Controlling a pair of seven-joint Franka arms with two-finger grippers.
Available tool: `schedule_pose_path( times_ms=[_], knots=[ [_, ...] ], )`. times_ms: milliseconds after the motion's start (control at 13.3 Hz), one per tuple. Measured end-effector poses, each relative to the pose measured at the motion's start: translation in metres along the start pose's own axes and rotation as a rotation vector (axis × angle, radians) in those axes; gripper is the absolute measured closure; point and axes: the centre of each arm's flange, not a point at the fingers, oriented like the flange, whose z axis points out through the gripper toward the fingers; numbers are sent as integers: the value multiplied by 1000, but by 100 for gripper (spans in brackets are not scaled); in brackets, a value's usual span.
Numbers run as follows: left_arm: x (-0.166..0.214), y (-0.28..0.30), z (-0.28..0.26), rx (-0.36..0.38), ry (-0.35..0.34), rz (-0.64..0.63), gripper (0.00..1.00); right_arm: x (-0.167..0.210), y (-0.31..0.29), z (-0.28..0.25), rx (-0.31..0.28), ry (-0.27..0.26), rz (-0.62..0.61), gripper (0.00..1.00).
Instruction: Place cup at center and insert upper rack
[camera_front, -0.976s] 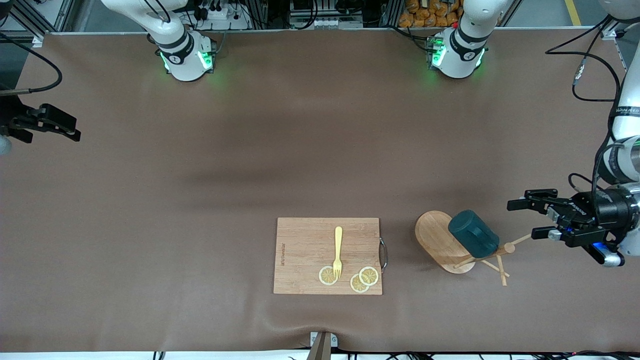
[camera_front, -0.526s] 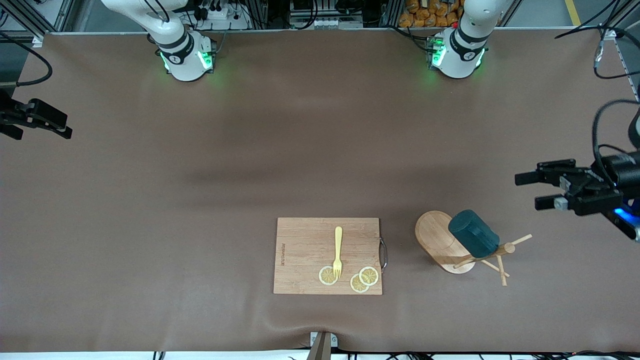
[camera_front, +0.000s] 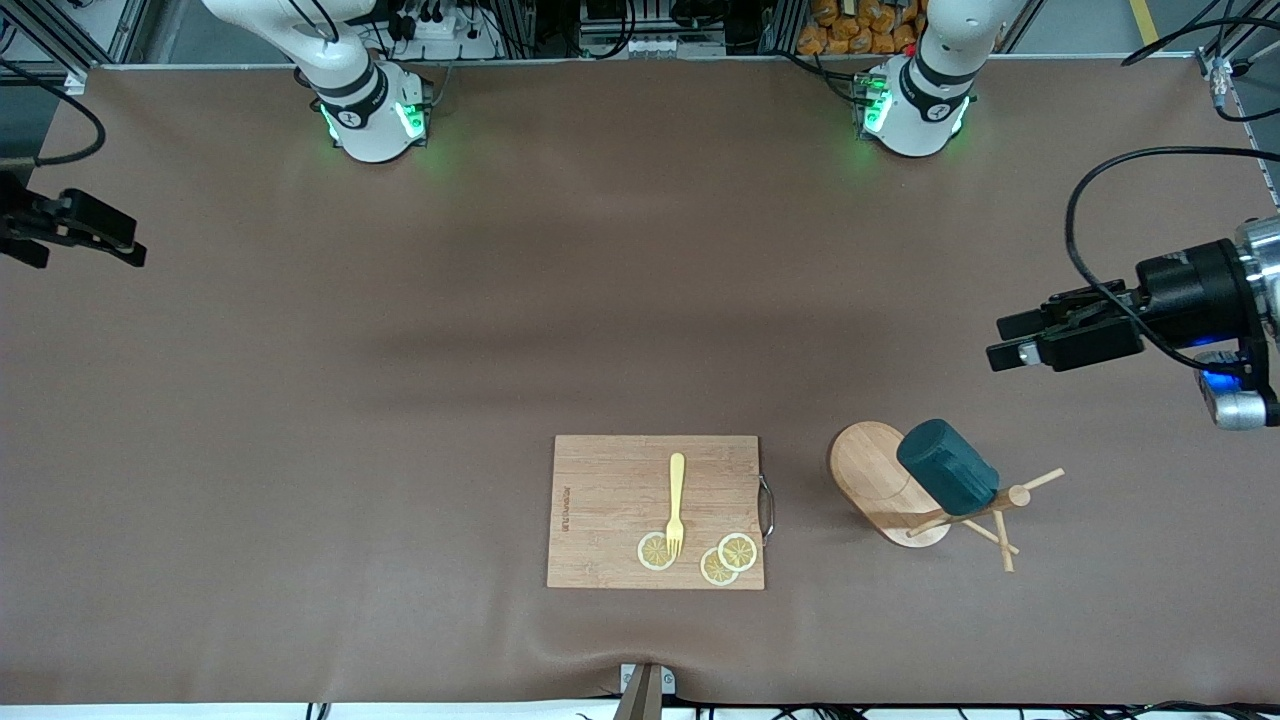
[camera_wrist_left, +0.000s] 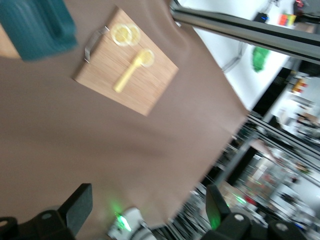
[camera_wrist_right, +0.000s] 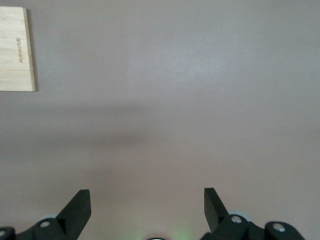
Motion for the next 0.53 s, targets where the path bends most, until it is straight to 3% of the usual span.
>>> schedule_pose_path(
  times_ms=[225, 526],
  knots=[
    [-1, -3, 11, 178, 125, 88, 0, 12, 3, 38, 1, -12, 5, 0],
    [-15, 6, 43, 415, 217, 255, 0, 14, 31, 52, 5, -22, 18, 0]
  ],
)
